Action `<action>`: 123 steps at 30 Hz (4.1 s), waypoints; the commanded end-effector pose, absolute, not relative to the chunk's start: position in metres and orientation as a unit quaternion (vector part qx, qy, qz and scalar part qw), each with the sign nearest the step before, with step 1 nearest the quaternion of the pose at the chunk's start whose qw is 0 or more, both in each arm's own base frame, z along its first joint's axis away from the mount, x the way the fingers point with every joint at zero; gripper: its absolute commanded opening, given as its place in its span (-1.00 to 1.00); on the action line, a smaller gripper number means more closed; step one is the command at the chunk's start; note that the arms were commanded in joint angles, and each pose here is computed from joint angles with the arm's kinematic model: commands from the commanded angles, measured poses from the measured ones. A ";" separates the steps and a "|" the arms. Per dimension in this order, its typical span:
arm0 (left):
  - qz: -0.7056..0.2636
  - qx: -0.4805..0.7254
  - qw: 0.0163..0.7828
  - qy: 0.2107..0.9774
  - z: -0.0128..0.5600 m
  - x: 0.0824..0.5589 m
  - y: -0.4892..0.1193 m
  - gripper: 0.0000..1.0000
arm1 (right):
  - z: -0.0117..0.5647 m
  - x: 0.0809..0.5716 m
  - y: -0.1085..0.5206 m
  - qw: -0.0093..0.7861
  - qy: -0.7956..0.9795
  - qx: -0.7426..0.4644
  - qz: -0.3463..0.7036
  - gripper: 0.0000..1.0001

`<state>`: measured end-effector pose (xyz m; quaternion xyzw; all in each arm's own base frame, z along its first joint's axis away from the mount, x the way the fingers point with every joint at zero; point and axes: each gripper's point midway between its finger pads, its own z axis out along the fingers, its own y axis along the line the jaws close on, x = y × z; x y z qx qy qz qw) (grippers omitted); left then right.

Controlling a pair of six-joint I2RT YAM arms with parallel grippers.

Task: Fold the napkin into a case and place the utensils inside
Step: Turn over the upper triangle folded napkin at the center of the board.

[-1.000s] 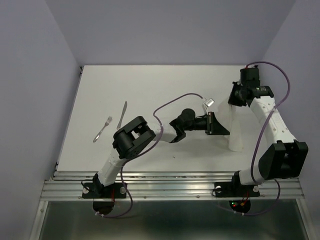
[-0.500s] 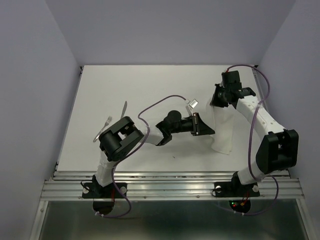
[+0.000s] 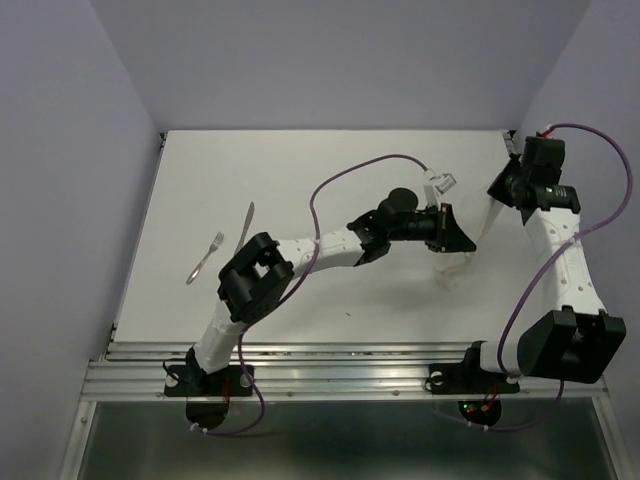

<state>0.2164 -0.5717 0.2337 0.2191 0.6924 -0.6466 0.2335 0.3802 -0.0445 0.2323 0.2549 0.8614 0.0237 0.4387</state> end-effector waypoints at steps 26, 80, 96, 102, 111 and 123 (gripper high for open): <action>-0.820 0.162 0.150 0.528 0.260 0.119 -0.470 -1.00 | 0.225 0.443 0.103 0.462 0.877 0.090 0.100 -0.99; -0.747 0.350 0.130 0.549 0.331 0.080 -0.568 -1.00 | 0.347 0.393 -0.058 0.548 0.816 0.180 -0.024 -0.99; -0.755 0.163 0.160 0.615 0.213 0.135 -0.446 -1.00 | 0.172 0.483 0.163 0.420 0.899 0.022 0.125 -0.99; -0.753 0.141 0.159 0.622 0.204 0.143 -0.441 -1.00 | 0.150 0.487 0.191 0.400 0.906 0.001 0.141 -0.99; -0.754 0.110 0.166 0.626 0.199 0.151 -0.424 -1.00 | 0.135 0.484 0.213 0.382 0.908 -0.014 0.171 -0.99; -0.755 0.069 0.170 0.629 0.191 0.158 -0.405 -1.00 | 0.124 0.481 0.256 0.366 0.907 -0.042 0.205 -0.99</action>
